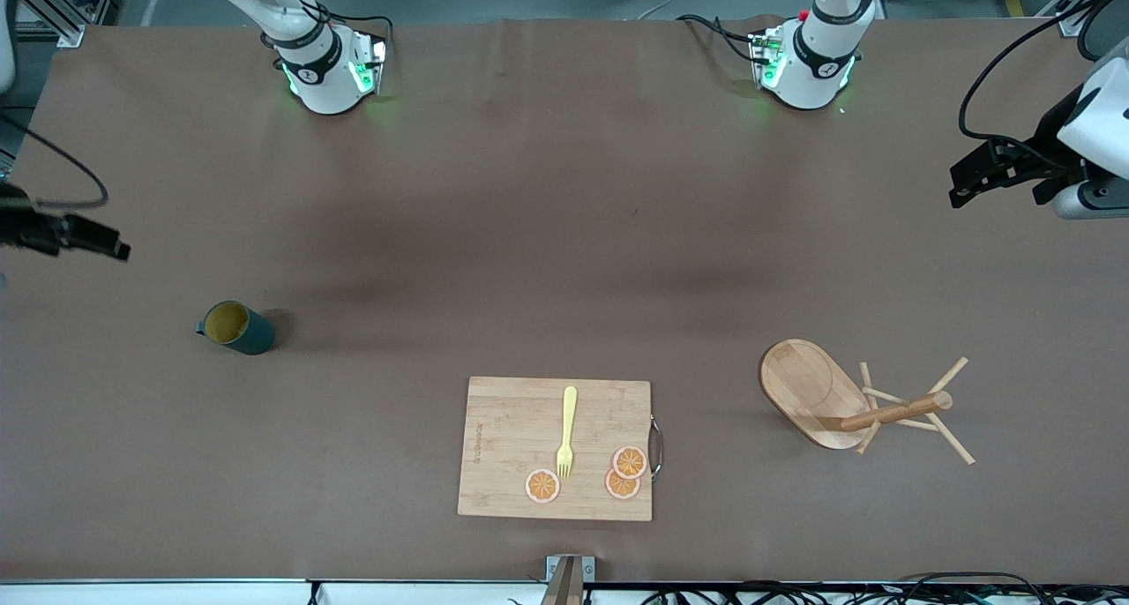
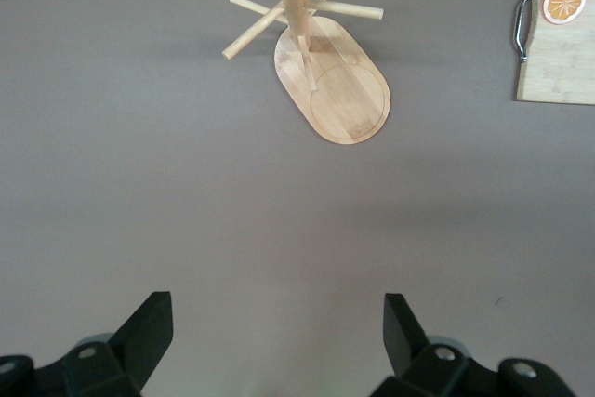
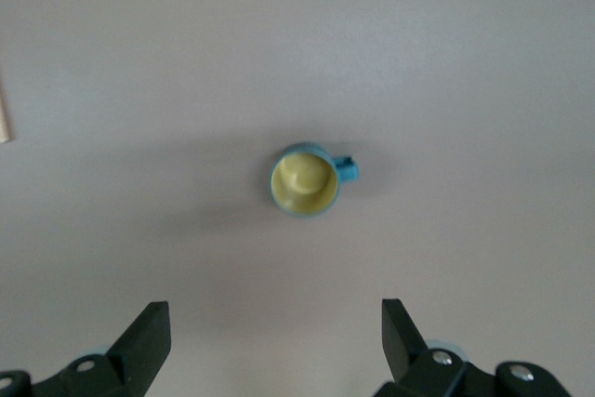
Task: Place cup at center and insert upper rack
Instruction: 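Reach the right gripper down to the teal mug, then grasp the teal mug rim with the right gripper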
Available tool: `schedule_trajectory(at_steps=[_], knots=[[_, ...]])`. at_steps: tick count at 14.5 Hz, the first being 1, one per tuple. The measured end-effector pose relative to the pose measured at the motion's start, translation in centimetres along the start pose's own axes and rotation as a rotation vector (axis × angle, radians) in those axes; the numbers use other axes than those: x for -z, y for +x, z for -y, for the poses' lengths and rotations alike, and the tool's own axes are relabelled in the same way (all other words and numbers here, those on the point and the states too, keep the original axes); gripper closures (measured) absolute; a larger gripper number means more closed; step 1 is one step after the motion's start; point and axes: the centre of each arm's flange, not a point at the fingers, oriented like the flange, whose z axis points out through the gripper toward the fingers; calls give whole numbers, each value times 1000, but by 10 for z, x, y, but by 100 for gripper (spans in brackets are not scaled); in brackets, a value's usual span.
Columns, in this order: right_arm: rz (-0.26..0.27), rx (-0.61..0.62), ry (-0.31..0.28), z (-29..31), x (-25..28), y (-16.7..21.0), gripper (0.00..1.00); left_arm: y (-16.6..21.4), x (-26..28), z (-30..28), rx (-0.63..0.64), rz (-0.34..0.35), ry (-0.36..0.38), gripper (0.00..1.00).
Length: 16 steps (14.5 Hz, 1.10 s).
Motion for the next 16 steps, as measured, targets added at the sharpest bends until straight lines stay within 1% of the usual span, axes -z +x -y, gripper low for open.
schedule_trajectory(at_steps=[2, 4, 6, 10, 13, 16], knots=[[14, 109, -2, -2, -40, 22, 0, 0, 0, 0, 0, 1, 0, 0], [15, 245, -4, -3, -74, 37, 0, 0, -1, -1, -2, 2, 0, 0], [20, 383, -4, -4, -107, 43, 0, 0, -1, -2, -5, 5, 0, 0], [-4, 633, -15, -10, -176, 38, 0, 2, -7, -2, -5, 18, 1, 0], [-34, 756, -35, -15, -221, 29, 0, 3, -10, -3, -6, 23, 1, 0], [-43, 830, -47, -26, -253, 27, 0, 3, -10, -3, -5, 23, 1, 0]])
